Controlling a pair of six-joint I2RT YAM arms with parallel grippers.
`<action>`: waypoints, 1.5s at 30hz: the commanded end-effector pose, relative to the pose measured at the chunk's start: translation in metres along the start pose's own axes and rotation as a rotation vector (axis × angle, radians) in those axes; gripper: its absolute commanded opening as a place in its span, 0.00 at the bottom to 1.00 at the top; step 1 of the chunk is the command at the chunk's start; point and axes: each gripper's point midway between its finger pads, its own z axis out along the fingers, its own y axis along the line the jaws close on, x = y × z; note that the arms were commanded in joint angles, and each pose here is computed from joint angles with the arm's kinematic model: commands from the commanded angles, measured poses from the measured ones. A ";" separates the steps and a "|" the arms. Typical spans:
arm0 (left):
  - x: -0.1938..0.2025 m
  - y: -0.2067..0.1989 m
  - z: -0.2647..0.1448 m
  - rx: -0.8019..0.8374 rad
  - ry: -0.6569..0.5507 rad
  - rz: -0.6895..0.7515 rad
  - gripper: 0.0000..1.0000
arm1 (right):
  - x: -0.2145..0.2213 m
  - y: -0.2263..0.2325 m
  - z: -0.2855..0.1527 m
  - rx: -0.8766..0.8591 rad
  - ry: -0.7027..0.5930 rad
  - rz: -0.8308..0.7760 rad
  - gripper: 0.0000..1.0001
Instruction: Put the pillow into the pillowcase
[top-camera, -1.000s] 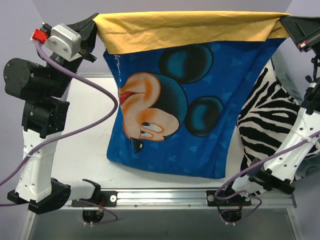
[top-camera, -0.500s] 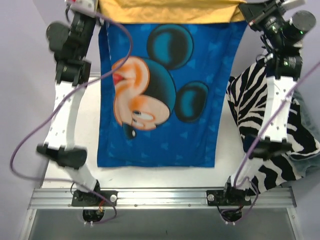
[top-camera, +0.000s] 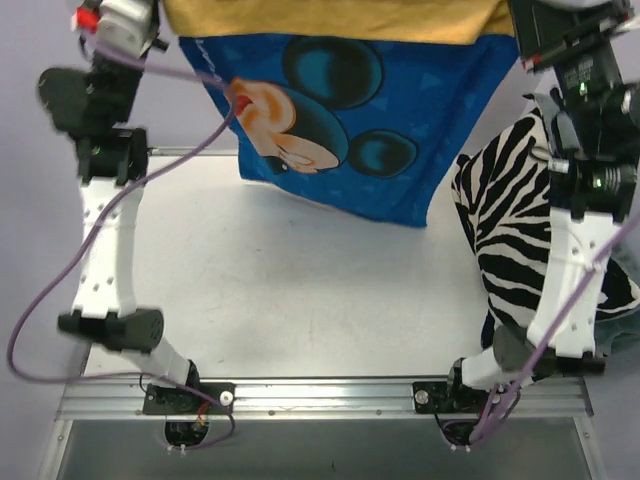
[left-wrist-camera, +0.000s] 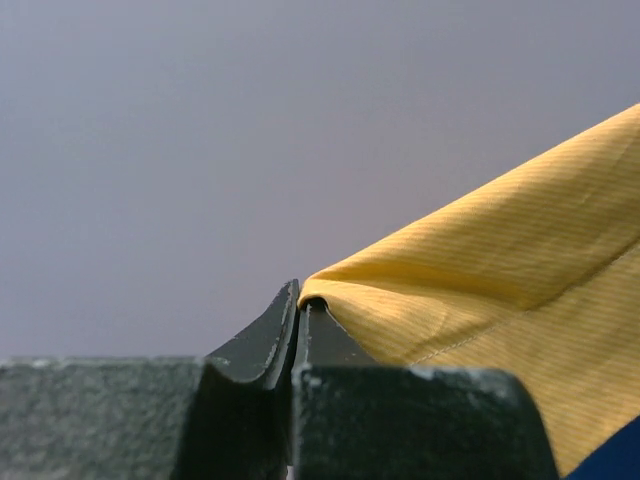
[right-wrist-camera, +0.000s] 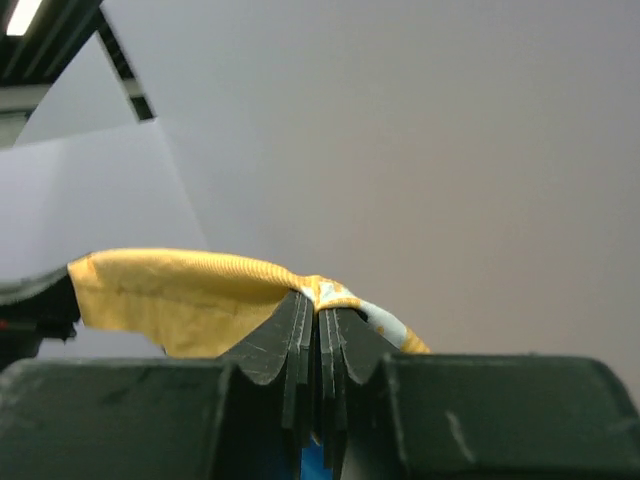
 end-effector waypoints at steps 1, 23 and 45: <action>-0.119 0.075 -0.061 -0.191 -0.225 0.240 0.00 | -0.048 0.034 -0.041 -0.039 -0.151 -0.163 0.00; 0.101 -0.295 -0.608 1.636 0.518 0.029 0.00 | 0.379 -0.167 -0.435 0.431 1.741 -0.014 0.00; -0.025 -0.350 -0.619 2.131 0.262 -0.235 0.97 | 0.304 -0.102 -0.526 -0.331 2.256 -0.142 0.80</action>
